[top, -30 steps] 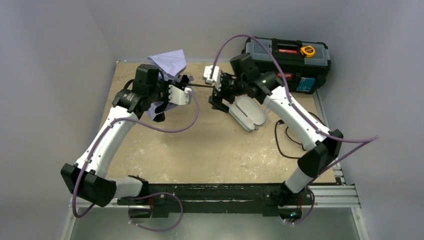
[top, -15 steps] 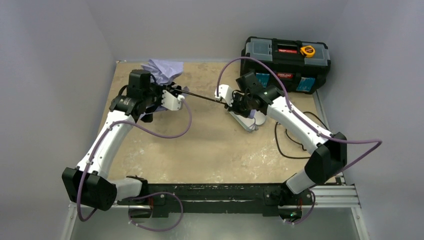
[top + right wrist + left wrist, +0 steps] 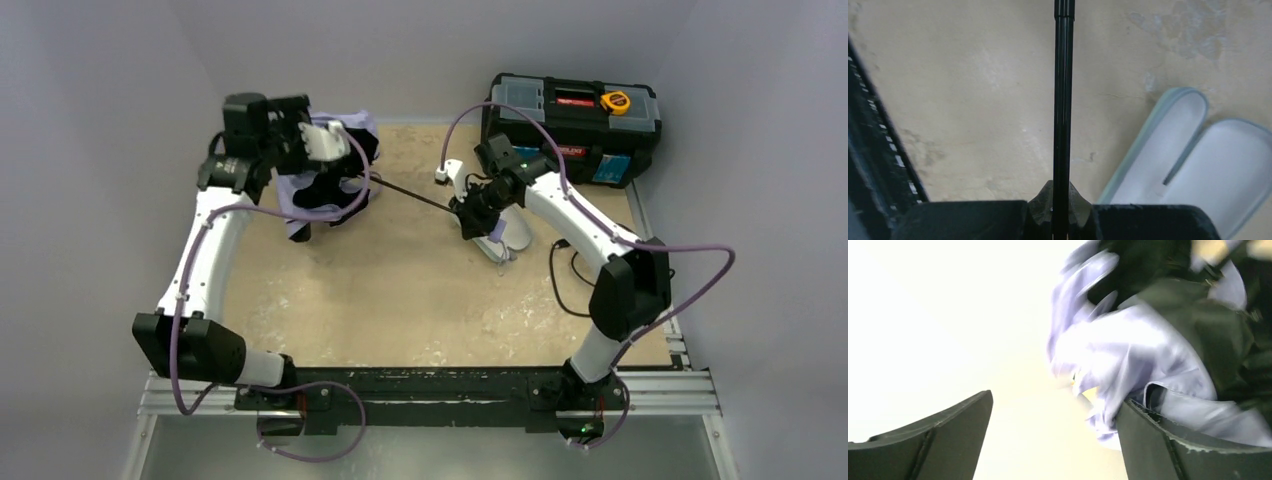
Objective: Open the umbrella
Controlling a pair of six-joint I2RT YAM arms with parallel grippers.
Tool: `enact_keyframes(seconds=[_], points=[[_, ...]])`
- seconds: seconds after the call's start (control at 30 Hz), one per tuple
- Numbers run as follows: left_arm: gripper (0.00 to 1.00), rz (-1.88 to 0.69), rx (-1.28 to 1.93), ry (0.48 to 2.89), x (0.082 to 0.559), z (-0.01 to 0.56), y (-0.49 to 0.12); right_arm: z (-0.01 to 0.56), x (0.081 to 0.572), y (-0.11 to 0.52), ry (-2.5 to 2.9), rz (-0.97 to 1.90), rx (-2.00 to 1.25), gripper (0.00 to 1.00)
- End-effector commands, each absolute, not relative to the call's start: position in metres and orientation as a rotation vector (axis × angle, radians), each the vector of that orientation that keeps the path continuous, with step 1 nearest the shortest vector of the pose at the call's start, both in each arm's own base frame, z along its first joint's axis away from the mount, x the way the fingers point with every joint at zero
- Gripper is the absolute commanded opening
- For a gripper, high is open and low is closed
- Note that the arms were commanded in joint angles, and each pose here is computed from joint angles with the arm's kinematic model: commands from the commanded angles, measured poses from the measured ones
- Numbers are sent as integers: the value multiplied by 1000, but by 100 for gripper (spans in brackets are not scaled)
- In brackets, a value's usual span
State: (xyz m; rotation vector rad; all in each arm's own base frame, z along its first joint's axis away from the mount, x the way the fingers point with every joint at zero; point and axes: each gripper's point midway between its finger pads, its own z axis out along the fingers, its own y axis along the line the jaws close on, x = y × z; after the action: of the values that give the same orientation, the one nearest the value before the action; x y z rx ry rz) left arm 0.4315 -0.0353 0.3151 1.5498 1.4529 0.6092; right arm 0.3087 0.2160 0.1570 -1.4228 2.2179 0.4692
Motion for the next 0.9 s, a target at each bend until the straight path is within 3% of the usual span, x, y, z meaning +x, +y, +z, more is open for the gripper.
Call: enact_keyframes(seconds=[0.0, 0.1, 0.27, 0.37, 0.43, 0.53, 0.87], points=[[95, 230, 938, 1425, 395, 465, -47, 203, 307, 258, 2229, 996, -1162, 0], [100, -118, 662, 1402, 360, 511, -62, 238, 326, 282, 2120, 1246, -1031, 0], [97, -319, 876, 1375, 308, 489, -103, 296, 317, 308, 1970, 1694, -908, 0], [95, -167, 1161, 1382, 295, 427, -124, 318, 310, 312, 1912, 1802, -887, 0], [95, 35, 1294, 1248, 307, 401, -129, 328, 303, 310, 1884, 1828, -911, 0], [97, 287, 1455, 1064, 332, 389, -140, 325, 293, 305, 1927, 1785, -954, 0], [94, 596, 1689, 813, 405, 366, -174, 280, 236, 294, 2049, 1722, -1147, 0]])
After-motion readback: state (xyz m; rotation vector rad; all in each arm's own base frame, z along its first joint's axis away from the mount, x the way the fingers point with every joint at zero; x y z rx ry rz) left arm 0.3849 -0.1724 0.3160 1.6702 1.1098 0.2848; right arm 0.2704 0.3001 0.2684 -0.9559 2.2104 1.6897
